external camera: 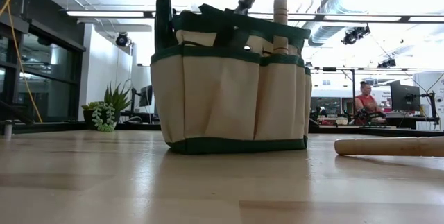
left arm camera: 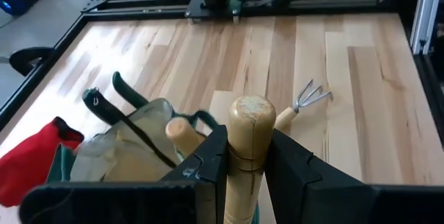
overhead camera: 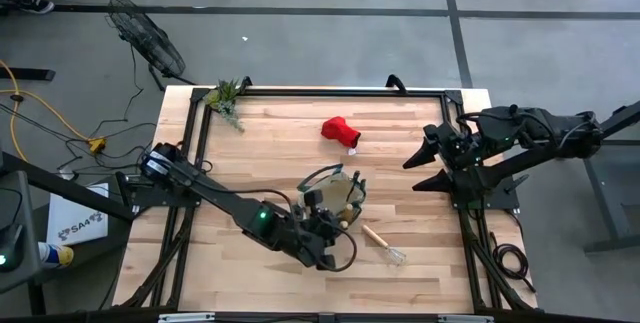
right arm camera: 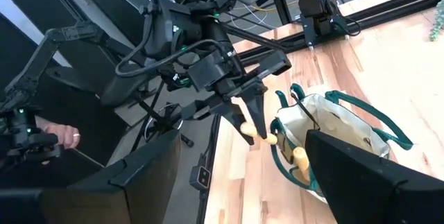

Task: Pick & Place Garden tools in Gardening bag
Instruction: Put the brown trowel into the white gardening bag

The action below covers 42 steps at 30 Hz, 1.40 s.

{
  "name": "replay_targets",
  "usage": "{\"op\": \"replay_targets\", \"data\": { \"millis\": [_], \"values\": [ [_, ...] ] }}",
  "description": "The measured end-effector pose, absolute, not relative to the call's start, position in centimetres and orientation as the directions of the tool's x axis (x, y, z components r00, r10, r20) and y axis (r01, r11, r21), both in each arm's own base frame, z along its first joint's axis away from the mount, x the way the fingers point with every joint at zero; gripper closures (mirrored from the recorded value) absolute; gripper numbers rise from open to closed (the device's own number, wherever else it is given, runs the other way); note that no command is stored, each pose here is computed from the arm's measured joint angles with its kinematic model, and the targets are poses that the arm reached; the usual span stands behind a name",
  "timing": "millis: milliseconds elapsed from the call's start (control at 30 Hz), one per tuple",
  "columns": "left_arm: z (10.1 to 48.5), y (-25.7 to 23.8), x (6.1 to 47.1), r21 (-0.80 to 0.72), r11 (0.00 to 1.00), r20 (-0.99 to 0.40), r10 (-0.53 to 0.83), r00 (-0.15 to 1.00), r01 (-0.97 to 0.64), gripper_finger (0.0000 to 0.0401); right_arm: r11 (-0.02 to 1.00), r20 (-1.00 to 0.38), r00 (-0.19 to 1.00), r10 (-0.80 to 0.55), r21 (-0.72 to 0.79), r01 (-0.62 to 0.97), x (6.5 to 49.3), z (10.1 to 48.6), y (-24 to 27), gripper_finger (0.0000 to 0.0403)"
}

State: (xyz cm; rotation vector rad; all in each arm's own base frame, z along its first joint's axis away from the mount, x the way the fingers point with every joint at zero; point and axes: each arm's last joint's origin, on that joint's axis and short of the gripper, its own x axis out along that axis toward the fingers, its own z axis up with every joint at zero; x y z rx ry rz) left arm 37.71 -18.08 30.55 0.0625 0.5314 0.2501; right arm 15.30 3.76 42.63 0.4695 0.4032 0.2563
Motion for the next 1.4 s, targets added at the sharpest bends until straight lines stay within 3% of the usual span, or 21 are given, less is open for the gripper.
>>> {"op": "replay_targets", "data": {
  "millis": [1033,1267,1400],
  "values": [
    [28.0,-17.5,37.7,0.182,0.949,-0.603,0.314,0.733,-0.257,0.0337,0.858,-0.316,0.889,0.332,0.492,-0.146,15.3,42.6,3.8,0.0101],
    [27.7,-17.3,37.4,0.172,0.943,-0.627,0.328,0.707,-0.285,0.0276,0.858,-0.317,0.888,0.333,0.493,-0.145,15.3,42.6,3.8,0.0101],
    [27.8,-17.3,37.4,0.175,0.943,-0.625,0.329,0.708,-0.283,0.0264,0.858,-0.317,0.888,0.333,0.493,-0.146,15.3,42.6,3.8,0.0101]
  ]
}}
